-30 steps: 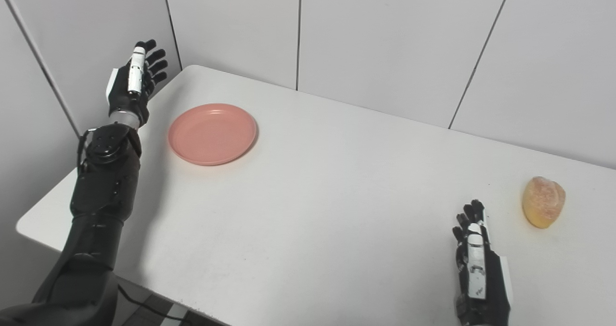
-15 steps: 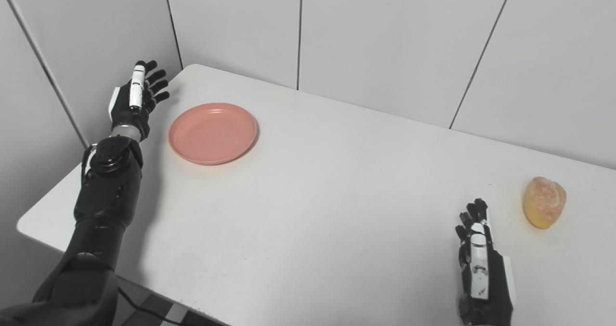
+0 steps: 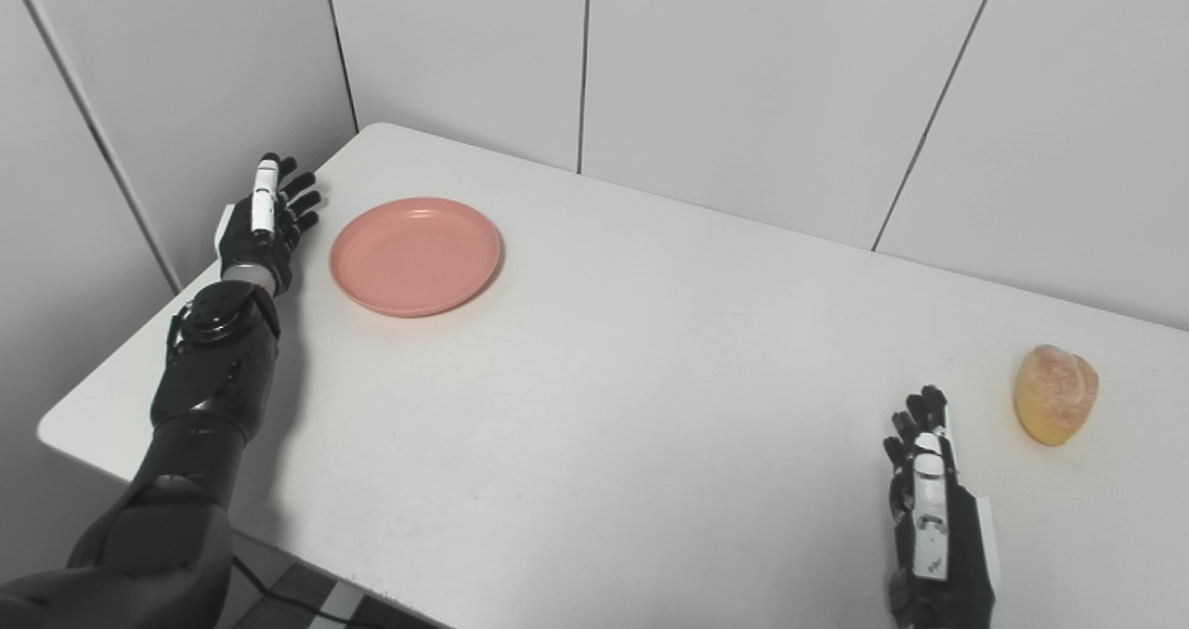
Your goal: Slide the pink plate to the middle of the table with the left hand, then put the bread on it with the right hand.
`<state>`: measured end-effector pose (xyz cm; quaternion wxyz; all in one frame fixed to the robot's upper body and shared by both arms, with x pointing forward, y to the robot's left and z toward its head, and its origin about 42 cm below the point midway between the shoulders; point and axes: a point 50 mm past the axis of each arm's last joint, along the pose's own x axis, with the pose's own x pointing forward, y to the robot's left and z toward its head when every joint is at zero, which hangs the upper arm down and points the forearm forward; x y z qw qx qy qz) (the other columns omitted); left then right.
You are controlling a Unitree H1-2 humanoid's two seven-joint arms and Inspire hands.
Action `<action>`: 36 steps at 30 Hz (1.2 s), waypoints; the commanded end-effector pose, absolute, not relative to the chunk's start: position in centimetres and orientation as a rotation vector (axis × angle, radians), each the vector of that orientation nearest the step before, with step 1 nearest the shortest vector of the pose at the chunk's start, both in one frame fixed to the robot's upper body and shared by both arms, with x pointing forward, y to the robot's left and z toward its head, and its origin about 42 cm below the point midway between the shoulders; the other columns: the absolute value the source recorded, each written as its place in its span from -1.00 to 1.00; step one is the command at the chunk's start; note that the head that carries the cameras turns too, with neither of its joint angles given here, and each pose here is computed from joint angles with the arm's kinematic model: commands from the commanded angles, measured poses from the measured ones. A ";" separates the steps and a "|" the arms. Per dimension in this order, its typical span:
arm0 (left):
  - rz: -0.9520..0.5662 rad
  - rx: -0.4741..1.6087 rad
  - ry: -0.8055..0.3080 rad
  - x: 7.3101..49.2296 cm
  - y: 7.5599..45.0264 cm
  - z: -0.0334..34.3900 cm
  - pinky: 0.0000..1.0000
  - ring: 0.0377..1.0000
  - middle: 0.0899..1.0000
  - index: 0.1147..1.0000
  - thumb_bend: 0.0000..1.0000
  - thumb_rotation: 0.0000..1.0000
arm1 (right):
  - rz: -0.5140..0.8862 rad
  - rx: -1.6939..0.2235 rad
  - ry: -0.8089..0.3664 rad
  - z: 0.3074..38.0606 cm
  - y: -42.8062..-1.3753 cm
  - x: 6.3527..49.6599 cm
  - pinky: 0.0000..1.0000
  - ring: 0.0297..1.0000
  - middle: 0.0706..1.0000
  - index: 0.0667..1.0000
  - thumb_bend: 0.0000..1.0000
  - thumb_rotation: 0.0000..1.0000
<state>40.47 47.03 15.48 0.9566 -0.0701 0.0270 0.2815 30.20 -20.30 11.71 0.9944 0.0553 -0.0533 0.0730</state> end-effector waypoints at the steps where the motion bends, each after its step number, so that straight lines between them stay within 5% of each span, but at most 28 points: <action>1: 0.576 -0.119 -0.052 41.9 48.3 19.1 0.74 0.71 0.70 0.69 -0.30 1.00 | 0.138 0.103 -0.128 11.7 -20.8 30.0 1.00 1.00 1.00 1.00 -0.63 1.00; 16: 0.492 -0.156 0.016 42.9 45.5 16.6 0.71 0.77 0.75 0.75 -0.41 1.00 | 0.132 0.105 -0.127 11.7 -20.6 29.9 1.00 1.00 1.00 1.00 -0.66 1.00; 36: 0.320 -0.179 0.091 44.1 39.4 14.9 0.74 0.75 0.73 0.70 -0.32 1.00 | 0.114 0.103 -0.130 11.9 -19.9 29.7 1.00 1.00 1.00 1.00 -0.65 1.00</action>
